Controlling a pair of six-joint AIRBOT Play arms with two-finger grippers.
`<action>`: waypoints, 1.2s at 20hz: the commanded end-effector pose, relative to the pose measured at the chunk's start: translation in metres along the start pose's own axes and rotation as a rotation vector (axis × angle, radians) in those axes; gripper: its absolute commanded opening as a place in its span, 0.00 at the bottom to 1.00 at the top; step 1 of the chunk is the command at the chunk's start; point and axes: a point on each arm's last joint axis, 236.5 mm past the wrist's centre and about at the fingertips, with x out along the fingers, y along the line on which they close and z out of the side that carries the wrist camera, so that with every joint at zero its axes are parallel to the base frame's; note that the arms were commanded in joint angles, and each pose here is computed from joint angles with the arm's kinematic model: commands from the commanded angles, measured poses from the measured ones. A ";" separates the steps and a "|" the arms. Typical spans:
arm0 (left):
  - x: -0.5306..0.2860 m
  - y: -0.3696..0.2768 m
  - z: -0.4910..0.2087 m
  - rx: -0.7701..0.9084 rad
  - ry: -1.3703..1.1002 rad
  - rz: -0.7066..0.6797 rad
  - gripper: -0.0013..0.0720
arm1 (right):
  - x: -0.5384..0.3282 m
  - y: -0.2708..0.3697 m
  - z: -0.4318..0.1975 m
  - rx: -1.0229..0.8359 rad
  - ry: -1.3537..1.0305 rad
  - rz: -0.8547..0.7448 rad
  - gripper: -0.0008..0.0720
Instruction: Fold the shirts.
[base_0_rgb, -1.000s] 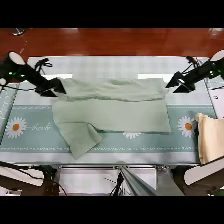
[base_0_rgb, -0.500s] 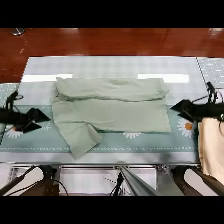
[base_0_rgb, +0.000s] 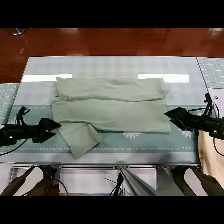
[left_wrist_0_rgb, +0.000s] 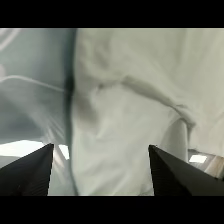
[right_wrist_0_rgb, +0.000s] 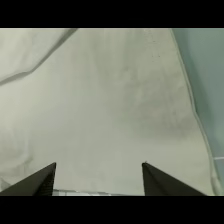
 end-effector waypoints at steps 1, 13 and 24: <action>0.027 -0.019 0.000 0.009 -0.042 -0.066 0.98 | 0.000 0.009 0.000 0.019 -0.008 0.042 0.86; 0.040 -0.048 -0.006 0.160 0.025 -0.071 0.05 | -0.040 -0.108 -0.015 0.244 0.032 -0.311 0.86; 0.037 -0.055 -0.002 0.177 0.021 -0.081 0.05 | 0.021 -0.067 -0.029 0.201 0.172 -0.145 0.86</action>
